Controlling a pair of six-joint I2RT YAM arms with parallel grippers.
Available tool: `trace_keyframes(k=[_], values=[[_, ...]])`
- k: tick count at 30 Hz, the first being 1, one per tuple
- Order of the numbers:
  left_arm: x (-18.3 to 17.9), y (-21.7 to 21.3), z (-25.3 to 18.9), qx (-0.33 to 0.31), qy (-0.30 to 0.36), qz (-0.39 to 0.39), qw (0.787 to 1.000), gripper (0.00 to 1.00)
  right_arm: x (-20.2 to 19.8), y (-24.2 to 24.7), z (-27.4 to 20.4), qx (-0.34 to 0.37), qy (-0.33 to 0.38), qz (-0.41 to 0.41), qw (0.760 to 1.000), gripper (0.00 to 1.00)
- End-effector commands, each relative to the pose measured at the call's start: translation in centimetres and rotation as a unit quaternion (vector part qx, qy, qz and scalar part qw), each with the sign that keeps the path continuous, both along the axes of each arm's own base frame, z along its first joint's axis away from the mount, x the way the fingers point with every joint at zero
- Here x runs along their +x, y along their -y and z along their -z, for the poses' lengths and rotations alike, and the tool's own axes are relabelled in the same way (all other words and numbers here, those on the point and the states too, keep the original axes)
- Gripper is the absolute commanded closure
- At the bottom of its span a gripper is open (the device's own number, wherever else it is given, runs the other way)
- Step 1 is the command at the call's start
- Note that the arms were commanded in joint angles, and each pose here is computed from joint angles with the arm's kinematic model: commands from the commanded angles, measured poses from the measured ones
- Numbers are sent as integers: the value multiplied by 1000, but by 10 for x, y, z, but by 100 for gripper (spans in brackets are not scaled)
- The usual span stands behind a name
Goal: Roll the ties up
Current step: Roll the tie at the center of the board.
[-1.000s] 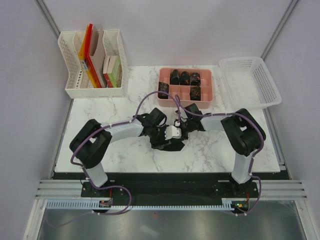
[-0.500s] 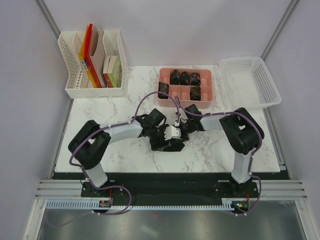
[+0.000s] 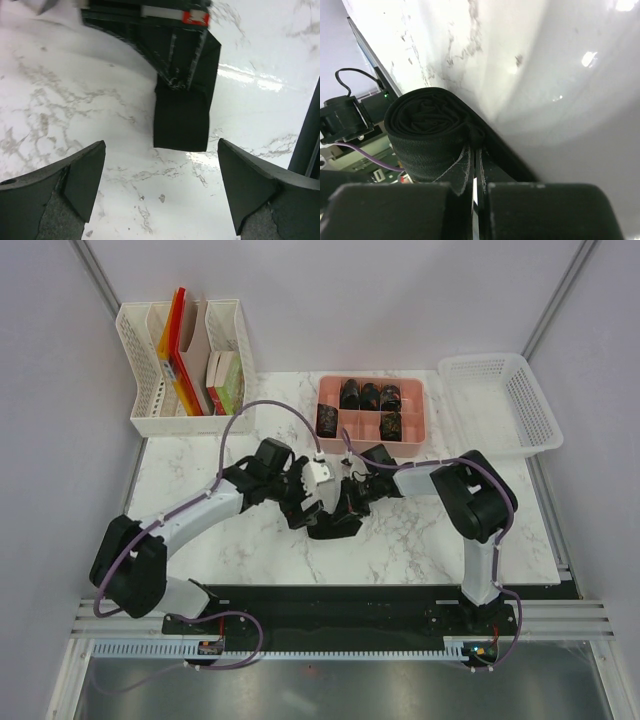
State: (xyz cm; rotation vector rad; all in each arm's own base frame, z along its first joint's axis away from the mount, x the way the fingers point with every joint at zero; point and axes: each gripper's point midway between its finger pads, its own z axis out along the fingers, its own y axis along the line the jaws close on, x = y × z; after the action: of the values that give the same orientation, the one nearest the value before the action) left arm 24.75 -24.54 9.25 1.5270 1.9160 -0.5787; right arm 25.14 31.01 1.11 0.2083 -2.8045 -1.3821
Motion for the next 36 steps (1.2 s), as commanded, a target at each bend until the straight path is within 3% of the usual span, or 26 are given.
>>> trace_keyframes(k=[1,5,10,25,36], values=[[20,-4,-47,-83,-36,-78,993,0,20,21,48,-91,72,8,993,100],[-5,-15,-32,-53,-83,0,995,0,24,18,43,-87,94,1,992,100],[-18,-17,-14,-66,-43,64,995,0,27,13,38,-90,123,-10,988,100],[9,4,47,25,48,39,998,10,19,9,43,-95,123,-10,988,100],[-14,-2,22,-17,60,93,994,12,14,11,43,-94,126,-19,987,100]])
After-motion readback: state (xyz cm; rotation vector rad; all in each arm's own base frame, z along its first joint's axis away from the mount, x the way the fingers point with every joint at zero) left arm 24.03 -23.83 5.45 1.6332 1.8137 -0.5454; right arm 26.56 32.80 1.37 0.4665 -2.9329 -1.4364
